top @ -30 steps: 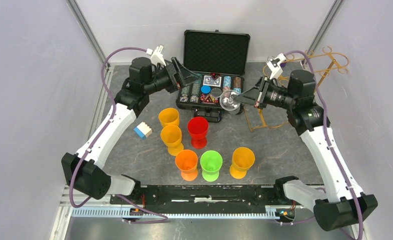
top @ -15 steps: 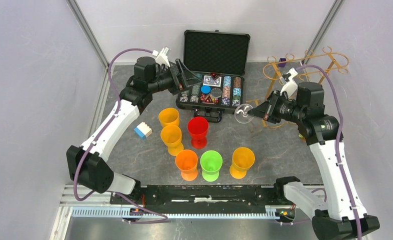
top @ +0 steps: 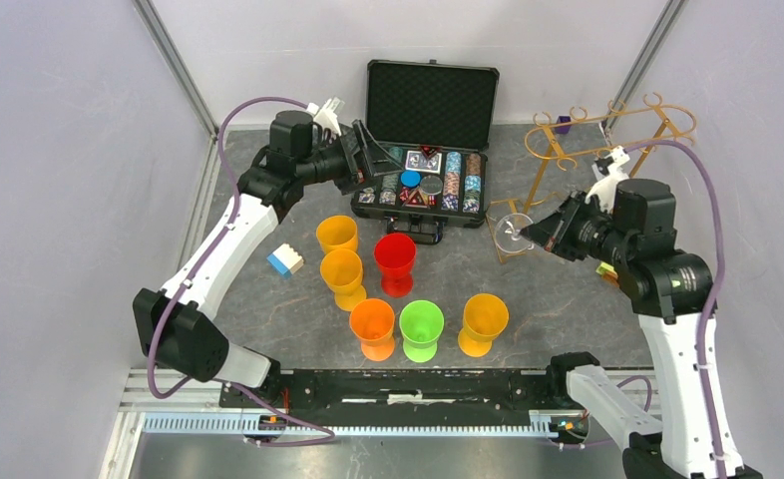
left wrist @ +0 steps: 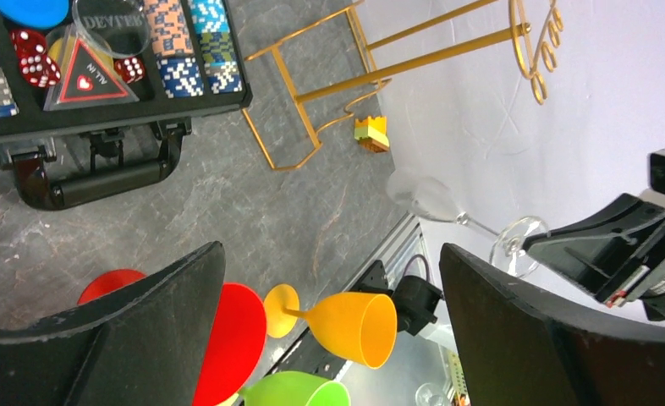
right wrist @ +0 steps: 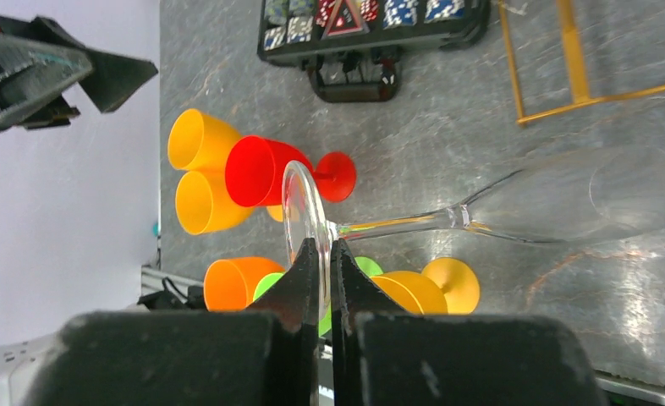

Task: Place the wine glass upside down on the wine glass rack

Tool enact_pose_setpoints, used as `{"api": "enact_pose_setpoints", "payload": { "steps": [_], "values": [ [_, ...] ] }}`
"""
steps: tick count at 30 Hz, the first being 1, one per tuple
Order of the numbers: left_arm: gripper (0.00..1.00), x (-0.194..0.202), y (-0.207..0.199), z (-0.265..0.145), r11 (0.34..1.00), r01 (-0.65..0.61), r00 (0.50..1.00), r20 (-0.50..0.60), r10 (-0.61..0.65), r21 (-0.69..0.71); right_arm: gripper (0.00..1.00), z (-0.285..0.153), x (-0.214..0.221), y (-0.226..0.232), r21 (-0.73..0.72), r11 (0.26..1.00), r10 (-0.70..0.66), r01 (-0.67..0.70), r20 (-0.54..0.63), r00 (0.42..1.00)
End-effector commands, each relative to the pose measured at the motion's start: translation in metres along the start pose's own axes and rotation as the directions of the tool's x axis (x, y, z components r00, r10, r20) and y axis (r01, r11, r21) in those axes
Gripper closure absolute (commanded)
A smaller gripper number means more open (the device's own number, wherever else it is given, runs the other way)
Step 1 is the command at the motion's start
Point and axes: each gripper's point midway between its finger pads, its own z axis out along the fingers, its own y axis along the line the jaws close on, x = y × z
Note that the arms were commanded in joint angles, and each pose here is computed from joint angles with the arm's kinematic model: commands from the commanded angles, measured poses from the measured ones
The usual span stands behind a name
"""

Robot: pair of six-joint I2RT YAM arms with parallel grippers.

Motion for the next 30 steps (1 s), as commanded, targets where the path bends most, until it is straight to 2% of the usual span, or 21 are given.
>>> {"api": "enact_pose_setpoints", "payload": {
  "steps": [1,6,13,23,30],
  "values": [
    [0.0,0.002,-0.007,-0.009,0.998,-0.065,0.997,-0.041,0.066,0.018,1.0,-0.025,-0.026,-0.004,0.087,0.996,-0.007,-0.006,0.144,0.99],
    [0.0,0.009,0.0,-0.007,0.998,-0.055,0.997,-0.052,0.055,0.011,1.0,-0.032,-0.042,-0.014,0.173,0.985,-0.036,0.001,0.2,0.979],
    [0.0,0.017,0.006,-0.009,0.997,-0.071,0.994,-0.079,0.071,0.0,1.0,-0.045,-0.083,-0.02,0.331,0.939,-0.17,0.089,0.225,0.959],
    [0.0,0.019,0.001,-0.005,0.997,-0.064,0.992,-0.107,0.067,0.033,1.0,-0.054,-0.13,-0.021,0.431,0.901,-0.218,0.055,0.338,0.915],
    [0.0,0.016,-0.004,-0.005,0.997,-0.067,0.992,-0.103,0.072,0.044,1.0,-0.048,-0.155,-0.024,0.482,0.874,-0.264,0.062,0.364,0.893]
  ]
}}
